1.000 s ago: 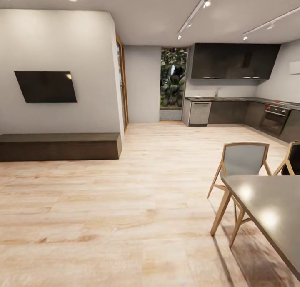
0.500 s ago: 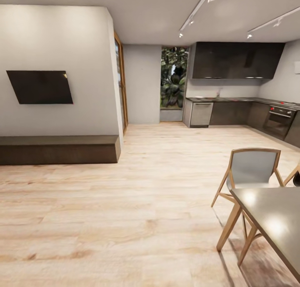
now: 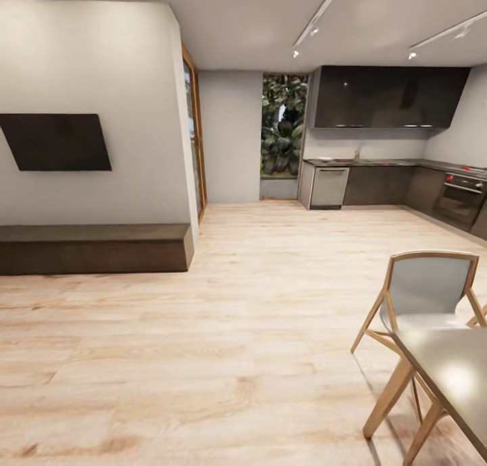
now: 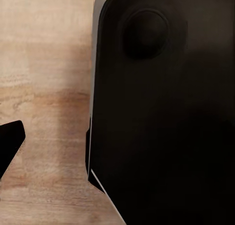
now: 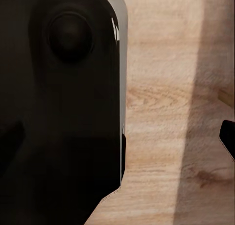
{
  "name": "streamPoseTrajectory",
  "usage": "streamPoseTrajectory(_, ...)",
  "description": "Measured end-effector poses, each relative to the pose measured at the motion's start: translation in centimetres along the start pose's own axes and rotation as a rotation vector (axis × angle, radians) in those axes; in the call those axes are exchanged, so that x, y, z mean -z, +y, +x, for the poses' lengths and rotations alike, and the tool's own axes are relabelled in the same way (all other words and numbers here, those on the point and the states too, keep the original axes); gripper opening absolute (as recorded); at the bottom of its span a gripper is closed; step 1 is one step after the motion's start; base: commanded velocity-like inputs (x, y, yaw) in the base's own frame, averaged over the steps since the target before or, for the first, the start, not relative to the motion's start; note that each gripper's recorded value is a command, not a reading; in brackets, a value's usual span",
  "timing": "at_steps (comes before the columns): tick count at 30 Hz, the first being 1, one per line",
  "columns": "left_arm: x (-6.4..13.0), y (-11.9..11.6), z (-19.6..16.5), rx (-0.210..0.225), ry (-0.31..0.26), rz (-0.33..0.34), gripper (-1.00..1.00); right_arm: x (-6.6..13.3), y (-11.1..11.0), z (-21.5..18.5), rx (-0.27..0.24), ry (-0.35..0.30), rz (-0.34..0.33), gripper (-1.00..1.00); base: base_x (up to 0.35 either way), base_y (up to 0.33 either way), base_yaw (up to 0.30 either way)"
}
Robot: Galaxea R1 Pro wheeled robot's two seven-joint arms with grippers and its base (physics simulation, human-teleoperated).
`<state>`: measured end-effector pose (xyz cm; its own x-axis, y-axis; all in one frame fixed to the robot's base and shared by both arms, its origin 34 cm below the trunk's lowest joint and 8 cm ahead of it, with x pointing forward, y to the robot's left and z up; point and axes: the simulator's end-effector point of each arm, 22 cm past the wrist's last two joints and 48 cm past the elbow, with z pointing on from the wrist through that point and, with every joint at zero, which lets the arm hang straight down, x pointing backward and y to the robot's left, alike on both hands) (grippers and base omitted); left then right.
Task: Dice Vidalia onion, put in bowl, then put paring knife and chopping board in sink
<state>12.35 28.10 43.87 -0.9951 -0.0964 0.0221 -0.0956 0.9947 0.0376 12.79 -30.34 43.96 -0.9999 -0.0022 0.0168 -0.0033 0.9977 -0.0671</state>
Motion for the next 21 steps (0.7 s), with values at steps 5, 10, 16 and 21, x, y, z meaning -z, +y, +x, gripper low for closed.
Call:
streamPoseTrajectory(5, 0.0, -0.03, -0.03, 0.0, -0.001, 0.0, 1.0, 0.0, 0.0, 0.02, 0.0, 0.0, 0.0, 1.0, 0.342, 0.0, 0.0)
streamPoseTrajectory(10, 0.0, -0.03, -0.01, 0.0, 0.0, 0.0, 1.0, 0.0, 0.0, 0.0, 0.0, 0.0, 0.0, 1.0, 0.342, 0.0, 0.0)
streamPoseTrajectory(16, 0.0, -0.03, -0.03, 0.0, -0.001, 0.0, 1.0, 0.0, 0.0, -0.03, 0.0, -0.001, 0.0, 1.0, 0.342, 0.0, 0.0)
streamPoseTrajectory(21, 0.0, -0.03, -0.04, 0.0, -0.001, 0.0, 1.0, 0.0, 0.0, -0.03, -0.001, 0.0, 0.0, 1.0, 0.342, 0.0, 0.0)
